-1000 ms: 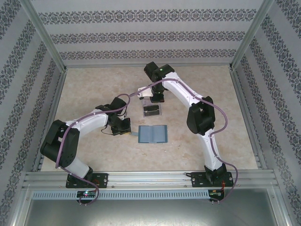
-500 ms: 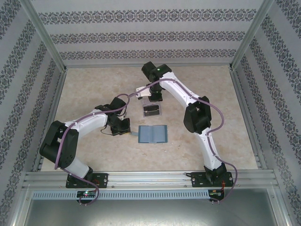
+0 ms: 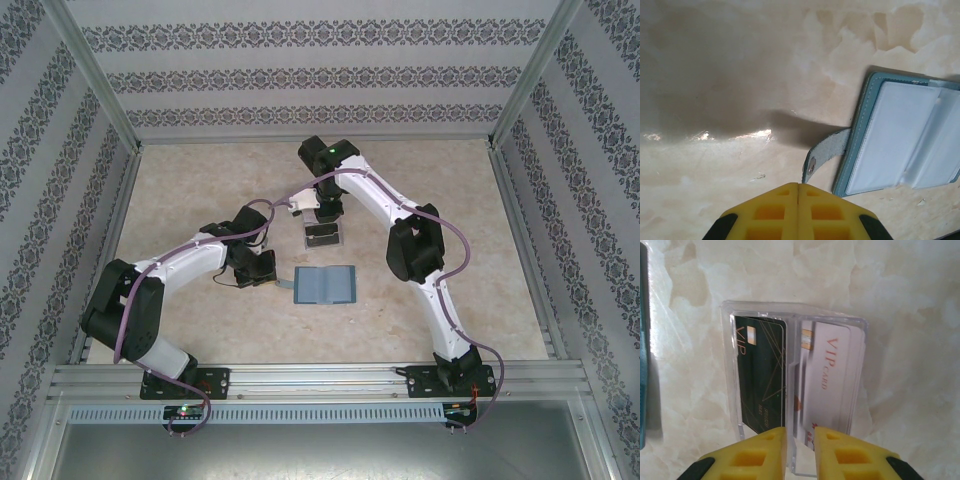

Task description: Take the credit cards out of the card holder

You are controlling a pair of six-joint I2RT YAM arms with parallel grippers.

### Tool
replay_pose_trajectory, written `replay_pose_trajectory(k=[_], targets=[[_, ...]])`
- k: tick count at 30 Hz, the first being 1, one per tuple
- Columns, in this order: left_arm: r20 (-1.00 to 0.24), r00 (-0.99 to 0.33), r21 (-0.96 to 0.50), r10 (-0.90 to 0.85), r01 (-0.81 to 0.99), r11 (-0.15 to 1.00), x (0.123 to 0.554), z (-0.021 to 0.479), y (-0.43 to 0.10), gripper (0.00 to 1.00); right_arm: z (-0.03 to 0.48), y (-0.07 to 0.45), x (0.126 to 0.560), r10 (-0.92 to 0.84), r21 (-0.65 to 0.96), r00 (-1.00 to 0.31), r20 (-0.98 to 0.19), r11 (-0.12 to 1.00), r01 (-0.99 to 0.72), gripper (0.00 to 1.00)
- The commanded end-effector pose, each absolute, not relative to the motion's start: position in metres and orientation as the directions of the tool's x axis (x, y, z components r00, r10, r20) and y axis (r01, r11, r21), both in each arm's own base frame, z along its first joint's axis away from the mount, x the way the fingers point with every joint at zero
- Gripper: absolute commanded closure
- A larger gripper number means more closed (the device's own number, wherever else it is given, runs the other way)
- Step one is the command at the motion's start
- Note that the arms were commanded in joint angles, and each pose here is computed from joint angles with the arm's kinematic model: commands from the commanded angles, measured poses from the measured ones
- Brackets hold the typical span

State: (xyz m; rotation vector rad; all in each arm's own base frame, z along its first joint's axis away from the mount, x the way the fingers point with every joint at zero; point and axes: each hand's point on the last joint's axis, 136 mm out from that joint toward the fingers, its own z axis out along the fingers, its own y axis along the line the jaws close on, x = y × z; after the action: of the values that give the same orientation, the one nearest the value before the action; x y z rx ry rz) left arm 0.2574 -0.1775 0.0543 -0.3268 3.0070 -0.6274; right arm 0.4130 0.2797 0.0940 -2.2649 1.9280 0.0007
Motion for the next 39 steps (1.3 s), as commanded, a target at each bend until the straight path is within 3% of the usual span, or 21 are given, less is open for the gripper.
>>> replay_pose_trajectory(k=[1, 7, 11, 16, 19, 20, 21, 23, 25, 27, 39], targets=[[0.003, -0.971, -0.383, -0.24, -0.223, 0.897, 0.252, 0.056, -0.169, 1.0, 0.105, 0.278, 0.423, -0.986, -0.191, 0.153, -0.074, -0.136, -0.972, 0.76], [-0.009, -0.972, -0.386, -0.237, -0.215, 0.897, 0.254, 0.056, -0.169, 1.0, 0.124, 0.275, 0.431, -0.987, -0.273, 0.131, -0.09, -0.102, -0.957, 0.74], [-0.041, -0.976, -0.394, -0.212, -0.179, 0.901, 0.259, 0.059, -0.17, 0.94, 0.135, 0.272, 0.431, -0.988, -0.311, 0.087, -0.125, -0.044, -0.949, 0.68], [-0.094, -0.977, -0.385, -0.193, -0.143, 0.912, 0.27, 0.065, -0.169, 0.86, 0.145, 0.262, 0.42, -0.983, -0.325, 0.006, -0.184, 0.056, -0.944, 0.48], [-0.108, -0.978, -0.381, -0.176, -0.123, 0.917, 0.277, 0.067, -0.171, 0.79, 0.143, 0.256, 0.408, -0.976, -0.33, -0.026, -0.216, 0.098, -0.939, 0.23], [-0.115, -0.978, -0.38, -0.174, -0.118, 0.917, 0.279, 0.067, -0.171, 0.76, 0.145, 0.254, 0.404, -0.974, -0.335, -0.033, -0.225, 0.109, -0.936, 0.2], [-0.122, -0.978, -0.377, -0.17, -0.113, 0.919, 0.281, 0.068, -0.171, 0.69, 0.143, 0.249, 0.4, -0.973, -0.333, -0.048, -0.227, 0.124, -0.935, 0.18], [-0.141, -0.977, -0.373, -0.162, -0.099, 0.923, 0.285, 0.07, -0.171, 0.49, 0.142, 0.242, 0.393, -0.969, -0.337, -0.075, -0.236, 0.154, -0.929, 0.02], [-0.168, -0.974, -0.371, -0.15, -0.078, 0.925, 0.291, 0.074, -0.172, 0.3, 0.139, 0.232, 0.385, -0.961, -0.334, -0.119, -0.249, 0.2, -0.921, 0.02], [-0.197, -0.971, -0.366, -0.132, -0.052, 0.929, 0.296, 0.078, -0.172, 0.0, 0.138, 0.224, 0.378, -0.95, -0.335, -0.158, -0.269, 0.246, -0.909, 0.02], [-0.471, -0.88, -0.148, -0.057, 0.015, 0.989, 0.335, 0.104, -0.119, 0.0, 0.118, 0.154, 0.363, -0.755, -0.358, -0.452, -0.475, 0.636, -0.684, 0.02]])
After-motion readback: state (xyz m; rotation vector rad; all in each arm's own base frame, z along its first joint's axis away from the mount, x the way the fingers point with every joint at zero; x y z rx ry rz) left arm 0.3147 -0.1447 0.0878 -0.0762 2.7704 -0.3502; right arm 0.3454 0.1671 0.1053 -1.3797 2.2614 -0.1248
